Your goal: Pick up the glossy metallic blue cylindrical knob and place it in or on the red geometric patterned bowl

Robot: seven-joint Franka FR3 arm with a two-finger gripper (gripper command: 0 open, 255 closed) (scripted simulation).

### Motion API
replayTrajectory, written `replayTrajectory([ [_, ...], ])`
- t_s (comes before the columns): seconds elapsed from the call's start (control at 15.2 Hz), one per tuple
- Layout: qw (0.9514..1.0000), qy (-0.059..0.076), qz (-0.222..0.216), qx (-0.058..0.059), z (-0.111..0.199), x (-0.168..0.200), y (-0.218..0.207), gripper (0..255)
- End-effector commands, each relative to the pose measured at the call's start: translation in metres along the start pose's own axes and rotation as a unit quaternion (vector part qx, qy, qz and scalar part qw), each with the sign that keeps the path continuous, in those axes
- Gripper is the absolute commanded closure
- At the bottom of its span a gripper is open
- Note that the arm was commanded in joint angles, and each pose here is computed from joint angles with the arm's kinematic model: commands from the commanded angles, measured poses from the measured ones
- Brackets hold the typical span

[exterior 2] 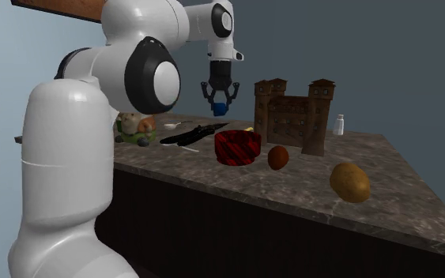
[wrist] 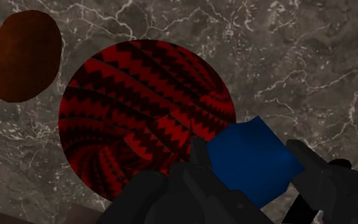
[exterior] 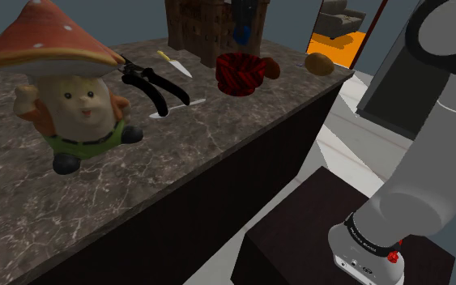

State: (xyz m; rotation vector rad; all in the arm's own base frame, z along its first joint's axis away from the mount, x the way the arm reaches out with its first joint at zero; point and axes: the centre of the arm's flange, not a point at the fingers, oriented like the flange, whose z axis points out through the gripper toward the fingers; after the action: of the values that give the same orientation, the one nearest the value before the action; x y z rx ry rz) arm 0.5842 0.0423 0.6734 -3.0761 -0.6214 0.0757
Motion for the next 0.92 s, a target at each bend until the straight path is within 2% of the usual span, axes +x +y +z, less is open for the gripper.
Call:
replayTrajectory([
  [0.0, 1.0, 0.0, 0.0, 0.0, -0.002, 0.007, 0.027, 255],
  [0.2, 1.0, 0.0, 0.0, 0.0, -0.005, 0.019, 0.07, 255],
  [0.86, 1.0, 0.0, 0.0, 0.0, 0.047, 0.021, 0.07, 255],
])
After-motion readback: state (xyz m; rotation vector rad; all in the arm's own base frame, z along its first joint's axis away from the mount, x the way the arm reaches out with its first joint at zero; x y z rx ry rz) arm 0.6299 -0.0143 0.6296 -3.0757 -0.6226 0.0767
